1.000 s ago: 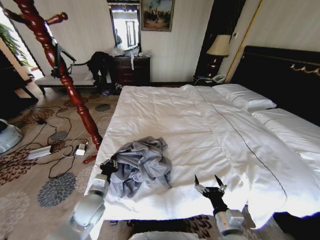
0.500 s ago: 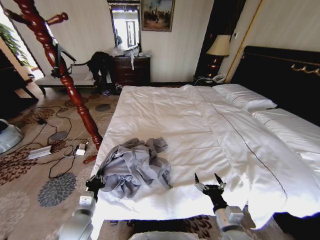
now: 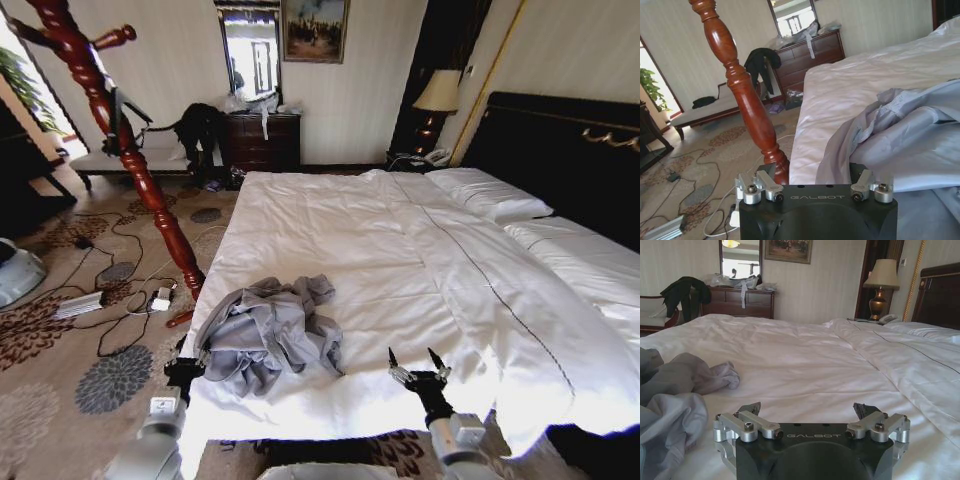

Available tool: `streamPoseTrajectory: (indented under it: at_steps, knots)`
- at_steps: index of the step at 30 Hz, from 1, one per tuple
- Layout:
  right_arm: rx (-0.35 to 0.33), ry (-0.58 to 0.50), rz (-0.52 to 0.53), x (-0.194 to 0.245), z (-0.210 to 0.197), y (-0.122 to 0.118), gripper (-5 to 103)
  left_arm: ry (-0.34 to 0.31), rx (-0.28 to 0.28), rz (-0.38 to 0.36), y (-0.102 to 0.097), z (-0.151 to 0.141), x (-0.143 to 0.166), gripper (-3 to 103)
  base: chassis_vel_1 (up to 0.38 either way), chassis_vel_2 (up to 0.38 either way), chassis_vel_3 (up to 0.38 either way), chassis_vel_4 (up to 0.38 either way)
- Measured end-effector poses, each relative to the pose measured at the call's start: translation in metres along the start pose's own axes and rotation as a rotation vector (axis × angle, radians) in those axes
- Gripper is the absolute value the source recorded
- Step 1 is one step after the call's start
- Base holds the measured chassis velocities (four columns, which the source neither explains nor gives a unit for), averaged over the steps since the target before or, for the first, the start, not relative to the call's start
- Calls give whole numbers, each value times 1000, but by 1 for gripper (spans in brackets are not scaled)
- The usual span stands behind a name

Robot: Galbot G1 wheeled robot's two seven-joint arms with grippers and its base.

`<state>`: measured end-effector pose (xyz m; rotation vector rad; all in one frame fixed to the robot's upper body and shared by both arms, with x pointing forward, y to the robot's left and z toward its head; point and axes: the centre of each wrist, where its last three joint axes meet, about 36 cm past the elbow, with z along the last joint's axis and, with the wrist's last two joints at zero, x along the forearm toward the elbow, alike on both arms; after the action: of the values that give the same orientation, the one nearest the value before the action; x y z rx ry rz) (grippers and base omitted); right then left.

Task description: Pick up the clothes from the bed and hang them on the clothes hanger.

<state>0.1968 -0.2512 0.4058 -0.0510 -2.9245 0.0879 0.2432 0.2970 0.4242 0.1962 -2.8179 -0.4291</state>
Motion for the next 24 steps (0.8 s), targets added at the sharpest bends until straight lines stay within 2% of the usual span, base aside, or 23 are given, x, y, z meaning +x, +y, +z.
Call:
streamPoseTrajectory:
  at_steps: [1, 4, 6, 9, 13, 14, 16, 19, 23, 24]
  knots:
    - [0, 1, 0, 0, 0, 0, 100, 0, 0, -7, 2, 0, -2, 88, 0, 0, 0, 0]
    - [1, 4, 1, 1, 1, 0, 100, -4, 3, -15, 4, -1, -5, 93, 0, 0, 0, 0]
    - [2, 5, 2, 2, 1, 0, 100, -8, 6, -17, 3, -3, -8, 102, 0, 0, 0, 0]
    - [3, 5, 1, 2, 2, 1, 100, -11, 11, -14, 0, -3, -10, 99, 0, 0, 0, 0]
    - [5, 6, 0, 2, 2, 1, 100, -20, 16, -16, -3, -5, -12, 78, 0, 0, 0, 0]
    - [5, 6, 0, 2, 2, 1, 100, -20, 16, -16, -3, -5, -12, 78, 0, 0, 0, 0]
    - [7, 5, -1, 1, 2, 0, 100, -22, 14, -20, -2, -5, -13, 68, 0, 0, 0, 0]
    - [6, 3, -1, -1, 2, 0, 100, -19, 13, -23, -1, -4, -13, 62, 0, 0, 0, 0]
    - [0, 4, -1, -3, 0, -1, 100, -10, 16, -24, -3, 0, -15, 40, 0, 0, 0, 0]
    - [-1, 4, -2, -3, 0, -1, 100, -9, 16, -24, -3, 1, -16, 40, 0, 0, 0, 0]
